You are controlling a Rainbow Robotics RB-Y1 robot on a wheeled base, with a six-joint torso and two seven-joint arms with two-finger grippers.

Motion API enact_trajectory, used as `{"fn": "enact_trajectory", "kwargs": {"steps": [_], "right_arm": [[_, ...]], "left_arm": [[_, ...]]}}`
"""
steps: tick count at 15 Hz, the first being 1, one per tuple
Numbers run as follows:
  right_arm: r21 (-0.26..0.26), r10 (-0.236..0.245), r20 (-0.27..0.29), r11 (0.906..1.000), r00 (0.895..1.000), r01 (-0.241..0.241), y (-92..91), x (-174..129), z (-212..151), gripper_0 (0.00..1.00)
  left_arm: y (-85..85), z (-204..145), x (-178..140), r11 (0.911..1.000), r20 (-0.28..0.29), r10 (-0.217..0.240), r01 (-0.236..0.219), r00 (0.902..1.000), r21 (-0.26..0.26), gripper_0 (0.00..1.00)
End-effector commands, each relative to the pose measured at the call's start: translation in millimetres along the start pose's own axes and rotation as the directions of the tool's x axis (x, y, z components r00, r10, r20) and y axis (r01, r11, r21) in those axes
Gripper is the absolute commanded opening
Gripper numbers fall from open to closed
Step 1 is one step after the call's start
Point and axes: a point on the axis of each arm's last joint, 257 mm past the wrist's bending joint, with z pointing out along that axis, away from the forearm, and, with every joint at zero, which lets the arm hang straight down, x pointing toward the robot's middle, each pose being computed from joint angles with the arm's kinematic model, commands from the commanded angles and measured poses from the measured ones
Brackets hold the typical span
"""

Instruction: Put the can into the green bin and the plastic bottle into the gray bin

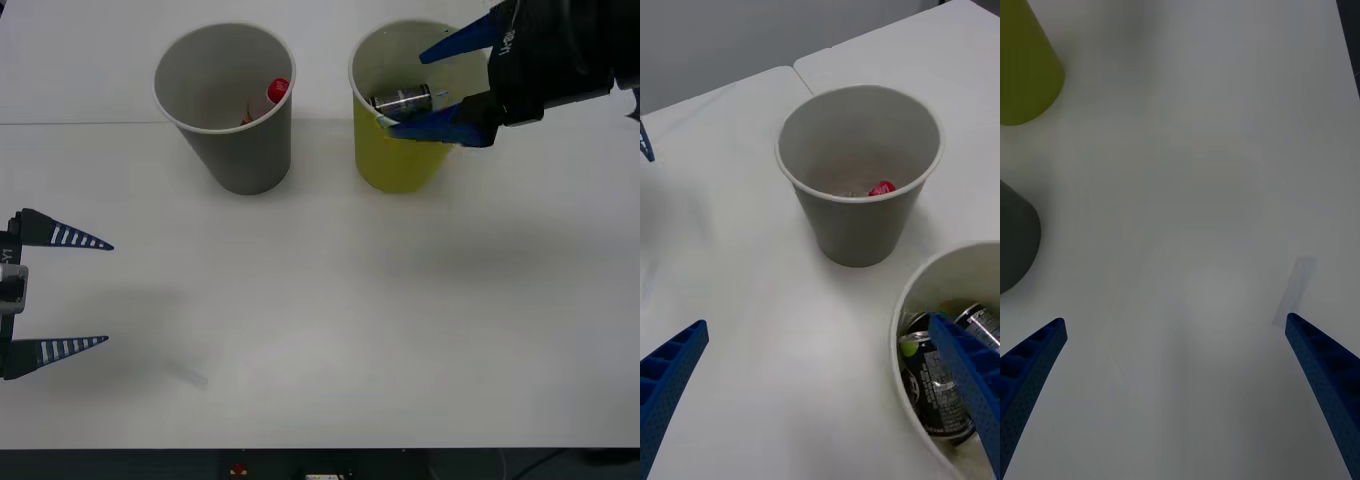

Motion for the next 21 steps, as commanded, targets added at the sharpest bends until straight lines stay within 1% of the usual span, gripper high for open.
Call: {"fn": "enact_trajectory", "kwargs": {"steps": [1,2,3,5,8,13,15,17,21], "right_arm": [[0.024,-0.023,-0.005,0.9994,1.0,0.023,11.4,28,-20,1.0],[0.028,-0.049,-0.003,0.9984,0.999,0.049,11.9,37,-27,1.0],[0.021,-0.068,0.007,0.9975,0.998,0.068,14.0,47,-36,1.0],[0.016,-0.087,0.004,0.9961,0.996,0.087,17.1,70,-48,1.0],[0.02,-0.099,0.002,0.9949,0.995,0.099,20.1,101,-63,1.0],[-0.006,-0.119,0.007,0.9929,0.993,0.119,21.9,148,-81,1.0],[-0.007,-0.135,-0.011,0.9909,0.991,0.135,21.3,164,-87,1.0],[-0.014,-0.142,-0.034,0.9899,0.989,0.141,23.2,182,-91,1.0],[-0.023,-0.153,-0.059,0.9881,0.986,0.152,28.4,211,-98,1.0]], "left_arm": [[0.0,0,0,1.0,0.0,0.0,0.0,1.0,0.0,1.0],[0.0,0,0,1.0,0.0,0.0,0.0,1.0,0.0,1.0],[0.0,0,0,1.0,0.0,0.0,0.0,1.0,0.0,1.0],[0.0,0,0,1.0,0.0,0.0,0.0,1.0,0.0,1.0],[0.0,0,0,1.0,0.0,0.0,0.0,1.0,0.0,1.0],[0.0,0,0,1.0,0.0,0.0,0.0,1.0,0.0,1.0],[0.0,0,0,1.0,0.0,0.0,0.0,1.0,0.0,1.0],[0.0,0,0,1.0,0.0,0.0,0.0,1.0,0.0,1.0],[0.0,0,0,1.0,0.0,0.0,0.0,1.0,0.0,1.0]]}}
